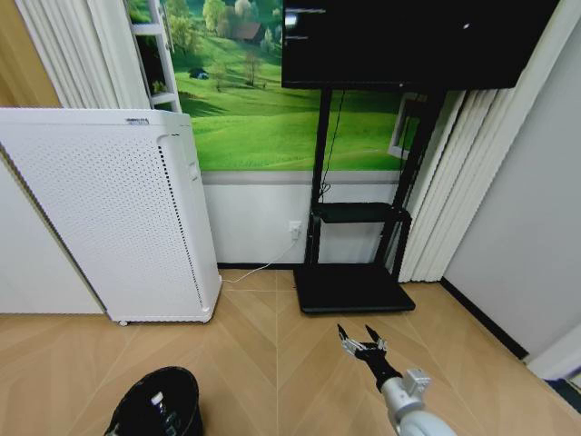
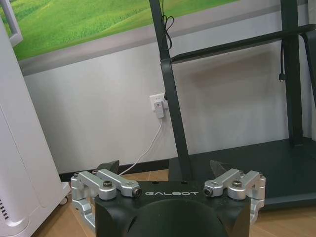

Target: Pick up the trash bin and place the garbage on the floor into it.

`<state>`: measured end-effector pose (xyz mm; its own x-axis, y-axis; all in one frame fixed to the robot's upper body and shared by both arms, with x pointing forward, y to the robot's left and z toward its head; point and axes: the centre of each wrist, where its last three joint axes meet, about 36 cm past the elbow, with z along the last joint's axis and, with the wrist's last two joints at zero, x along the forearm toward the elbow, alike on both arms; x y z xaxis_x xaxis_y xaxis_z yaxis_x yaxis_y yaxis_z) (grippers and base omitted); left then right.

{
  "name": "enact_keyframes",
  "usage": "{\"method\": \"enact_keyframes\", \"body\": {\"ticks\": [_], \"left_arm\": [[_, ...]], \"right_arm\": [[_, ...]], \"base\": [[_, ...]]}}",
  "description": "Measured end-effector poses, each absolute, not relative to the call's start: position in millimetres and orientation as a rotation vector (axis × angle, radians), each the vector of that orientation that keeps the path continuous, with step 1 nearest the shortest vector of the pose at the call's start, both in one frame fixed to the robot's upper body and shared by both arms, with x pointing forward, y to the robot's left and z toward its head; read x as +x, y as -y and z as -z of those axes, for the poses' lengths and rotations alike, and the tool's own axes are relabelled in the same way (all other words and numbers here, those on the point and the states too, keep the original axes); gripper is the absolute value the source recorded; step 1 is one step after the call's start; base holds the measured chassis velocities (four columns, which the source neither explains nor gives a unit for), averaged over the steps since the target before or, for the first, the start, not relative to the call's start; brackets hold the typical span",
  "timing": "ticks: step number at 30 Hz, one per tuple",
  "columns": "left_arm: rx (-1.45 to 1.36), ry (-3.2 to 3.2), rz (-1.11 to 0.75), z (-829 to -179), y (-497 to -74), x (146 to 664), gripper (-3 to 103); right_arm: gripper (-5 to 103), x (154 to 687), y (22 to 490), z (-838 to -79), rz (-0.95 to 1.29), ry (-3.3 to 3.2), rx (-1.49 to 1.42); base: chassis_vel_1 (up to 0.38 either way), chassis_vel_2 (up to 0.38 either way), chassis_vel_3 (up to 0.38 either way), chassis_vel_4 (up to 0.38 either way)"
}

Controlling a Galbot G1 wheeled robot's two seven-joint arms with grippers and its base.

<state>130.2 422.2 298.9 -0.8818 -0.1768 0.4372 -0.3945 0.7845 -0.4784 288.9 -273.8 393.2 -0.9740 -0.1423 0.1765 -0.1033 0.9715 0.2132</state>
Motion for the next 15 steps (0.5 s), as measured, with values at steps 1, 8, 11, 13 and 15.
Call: {"method": "enact_keyframes", "body": {"ticks": [1,8,11,13,15], "left_arm": [[0.437,2.601,-0.811,-298.0,-420.6,129.6,7],[0.447,2.589,-0.791,-294.8,-416.8,126.3,7],[0.448,2.589,-0.768,-293.9,-416.7,125.8,7],[0.446,2.588,-0.752,-294.3,-416.8,125.4,7],[0.445,2.588,-0.727,-295.2,-417.8,124.1,7]], "right_arm": [[100,288.8,273.7,-393.1,0.303,2.929,0.184],[100,288.1,273.4,-391.0,0.300,2.932,0.182],[100,287.7,273.3,-390.0,0.291,2.936,0.183],[100,287.6,273.3,-389.8,0.288,2.939,0.185],[100,287.6,273.0,-389.4,0.290,2.943,0.186]], "base": [[0.000,0.000,0.000,0.000],[0.000,0.000,0.000,0.000],[0.000,0.000,0.000,0.000],[0.000,0.000,0.000,0.000],[0.000,0.000,0.000,0.000]]}}
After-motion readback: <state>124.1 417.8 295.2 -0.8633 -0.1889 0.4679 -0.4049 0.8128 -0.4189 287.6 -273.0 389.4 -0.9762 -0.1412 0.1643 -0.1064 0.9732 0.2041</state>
